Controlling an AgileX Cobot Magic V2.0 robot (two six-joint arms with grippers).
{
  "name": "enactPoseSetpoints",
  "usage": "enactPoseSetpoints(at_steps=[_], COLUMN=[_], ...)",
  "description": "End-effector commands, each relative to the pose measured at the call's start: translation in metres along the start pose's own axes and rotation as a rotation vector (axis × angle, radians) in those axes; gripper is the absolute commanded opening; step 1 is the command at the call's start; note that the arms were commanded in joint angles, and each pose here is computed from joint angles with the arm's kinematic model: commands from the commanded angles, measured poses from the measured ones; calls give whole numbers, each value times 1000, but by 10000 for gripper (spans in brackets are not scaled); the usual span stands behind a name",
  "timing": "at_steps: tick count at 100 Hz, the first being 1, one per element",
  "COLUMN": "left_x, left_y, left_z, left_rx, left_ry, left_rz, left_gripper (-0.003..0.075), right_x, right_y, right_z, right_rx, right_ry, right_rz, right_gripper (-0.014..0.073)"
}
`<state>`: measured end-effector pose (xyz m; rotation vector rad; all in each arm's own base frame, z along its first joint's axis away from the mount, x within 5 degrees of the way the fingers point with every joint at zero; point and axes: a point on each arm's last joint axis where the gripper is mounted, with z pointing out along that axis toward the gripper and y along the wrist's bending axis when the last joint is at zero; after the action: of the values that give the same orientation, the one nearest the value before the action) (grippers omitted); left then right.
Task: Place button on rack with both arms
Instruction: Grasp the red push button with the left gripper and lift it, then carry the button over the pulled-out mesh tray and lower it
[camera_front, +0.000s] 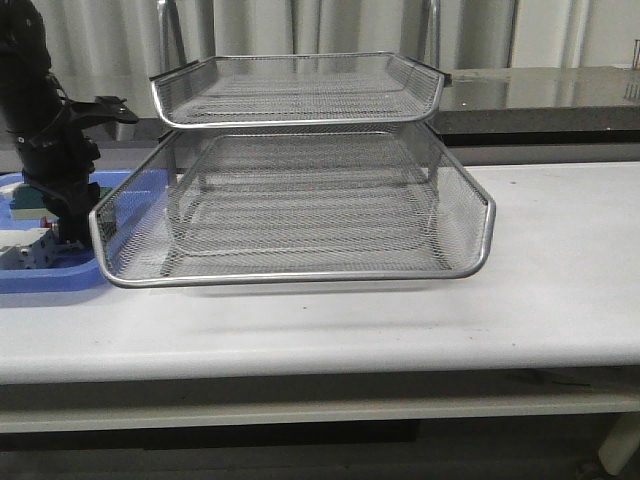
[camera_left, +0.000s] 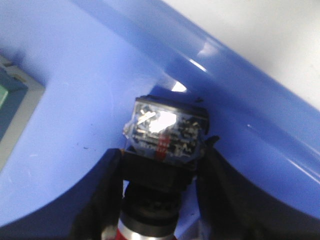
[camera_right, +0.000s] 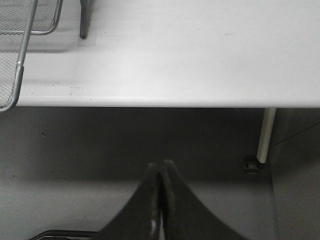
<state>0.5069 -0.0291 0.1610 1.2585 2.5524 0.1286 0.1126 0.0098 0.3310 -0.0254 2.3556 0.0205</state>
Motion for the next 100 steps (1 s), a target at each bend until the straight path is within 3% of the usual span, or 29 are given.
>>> enactPoseSetpoints(at_steps=[1,29,67,100], left_x=[-14,-22,-25,-20], left_y=[10,17,19,-18], left_z=[-49,-103,-171,-222], left_rx=[-85,-64,-175,-162], left_ry=[-80,-66,-181,-208], left_rz=[5,-78,-331,-360], left_gripper=[4,4,4,4], right_x=[-12,-12,-12,-12], right_y=[-1,-1,-1,-1], right_z=[-9,-9,-9,-9], right_rx=[4,4,5,5], right_ry=[-88,-88,-86,-86], right_rz=[-5,-5,-5,-5], right_gripper=[-68,-68,-68,-68])
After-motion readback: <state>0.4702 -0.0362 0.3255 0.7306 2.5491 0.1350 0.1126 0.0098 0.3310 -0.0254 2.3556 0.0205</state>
